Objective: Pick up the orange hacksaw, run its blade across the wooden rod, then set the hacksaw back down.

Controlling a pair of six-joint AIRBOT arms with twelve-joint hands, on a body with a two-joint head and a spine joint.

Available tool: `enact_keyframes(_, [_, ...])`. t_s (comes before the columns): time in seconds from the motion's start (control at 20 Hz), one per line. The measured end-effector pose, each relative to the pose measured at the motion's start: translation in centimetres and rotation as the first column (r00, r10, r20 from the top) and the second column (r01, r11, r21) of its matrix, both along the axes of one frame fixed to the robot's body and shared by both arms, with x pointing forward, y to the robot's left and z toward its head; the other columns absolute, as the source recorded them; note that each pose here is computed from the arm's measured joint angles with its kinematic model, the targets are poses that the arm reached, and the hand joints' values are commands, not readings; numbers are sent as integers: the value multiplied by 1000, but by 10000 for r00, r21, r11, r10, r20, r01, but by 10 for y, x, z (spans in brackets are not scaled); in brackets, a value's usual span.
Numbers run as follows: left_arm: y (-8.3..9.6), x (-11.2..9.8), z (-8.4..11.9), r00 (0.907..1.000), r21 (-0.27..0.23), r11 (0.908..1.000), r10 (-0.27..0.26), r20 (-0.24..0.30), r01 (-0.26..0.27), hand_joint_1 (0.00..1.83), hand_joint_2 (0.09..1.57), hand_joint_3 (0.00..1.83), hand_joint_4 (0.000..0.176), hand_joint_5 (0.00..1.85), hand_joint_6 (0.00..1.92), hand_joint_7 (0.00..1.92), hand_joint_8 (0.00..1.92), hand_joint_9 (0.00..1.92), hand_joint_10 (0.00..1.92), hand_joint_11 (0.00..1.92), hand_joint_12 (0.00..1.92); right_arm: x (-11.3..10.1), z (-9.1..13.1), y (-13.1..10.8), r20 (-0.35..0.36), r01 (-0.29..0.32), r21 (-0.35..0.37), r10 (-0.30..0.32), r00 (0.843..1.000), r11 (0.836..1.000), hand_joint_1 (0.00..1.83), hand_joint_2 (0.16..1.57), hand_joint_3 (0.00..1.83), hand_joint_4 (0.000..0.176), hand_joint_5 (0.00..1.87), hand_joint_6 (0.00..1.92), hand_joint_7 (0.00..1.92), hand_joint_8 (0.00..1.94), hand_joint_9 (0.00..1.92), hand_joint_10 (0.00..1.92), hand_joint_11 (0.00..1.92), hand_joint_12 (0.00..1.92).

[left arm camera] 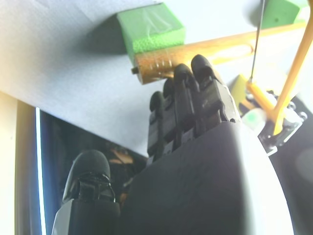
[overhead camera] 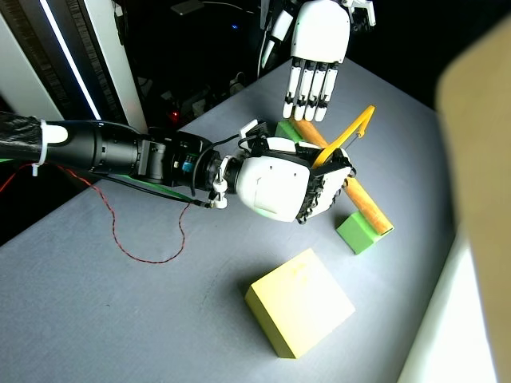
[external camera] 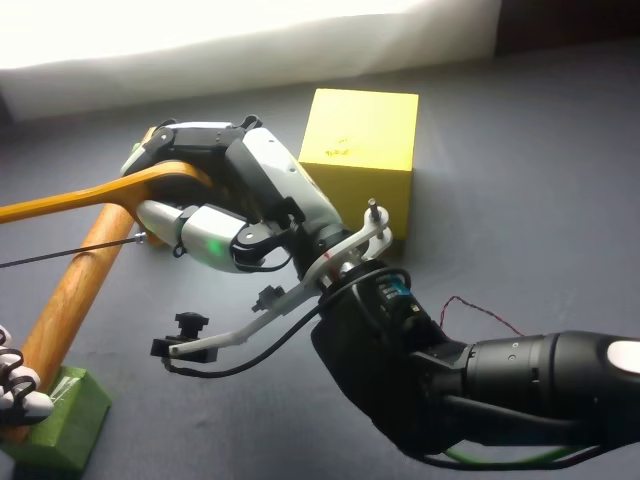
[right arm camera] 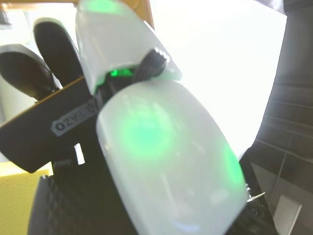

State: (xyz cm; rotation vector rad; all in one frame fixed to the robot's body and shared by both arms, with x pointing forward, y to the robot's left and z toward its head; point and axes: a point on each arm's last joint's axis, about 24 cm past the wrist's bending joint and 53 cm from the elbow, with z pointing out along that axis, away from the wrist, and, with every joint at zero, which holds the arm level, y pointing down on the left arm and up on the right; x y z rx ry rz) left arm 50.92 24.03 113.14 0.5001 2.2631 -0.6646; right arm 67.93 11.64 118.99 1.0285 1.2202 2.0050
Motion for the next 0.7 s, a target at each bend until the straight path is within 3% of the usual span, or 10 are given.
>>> enact_keyframes(0.25, [0,0,0,10000,-9,10000,-6,-5,6,86,1284,0,0,173,0,236,0,227,3,0,463,-3,-3,10,-83,-43,121,44,10000,9999,1237,1138,0,0,895,974,997,1154,976,1133,876,1512])
enact_keyframes(0.35, [0,0,0,10000,-9,10000,-6,-5,6,30,1294,3,0,134,1,195,1,195,1,0,393,-3,-2,11,-34,-47,123,48,10000,9999,1236,1143,1,0,884,987,989,1170,970,1142,861,1570])
enact_keyframes(0.5, [0,0,0,10000,-4,10000,-5,-4,5,68,1284,0,0,171,8,229,5,219,6,0,474,-2,2,4,166,-21,22,21,9999,10000,1232,1154,1,0,862,1021,971,1200,946,1148,840,1562])
enact_keyframes(0.6, [0,0,0,10000,-7,10000,-3,-4,3,42,1290,2,0,160,2,208,1,193,0,0,424,-5,1,-6,220,-20,-71,21,9998,10000,1235,1146,0,0,883,994,983,1177,960,1136,848,1540])
enact_keyframes(0.65, [0,0,0,10000,-4,10000,-5,-4,5,56,1286,0,0,166,4,207,1,192,0,0,423,-5,0,-14,219,37,-132,-34,9998,9999,1234,1148,1,0,883,991,972,1199,948,1158,838,1549])
enact_keyframes(0.7, [0,0,0,10000,-6,10000,-8,-5,8,50,1286,0,0,173,4,219,3,201,3,0,441,-6,-2,-21,179,72,-242,-67,9998,9997,1338,1159,6,0,826,1000,902,1164,878,1380,840,1541])
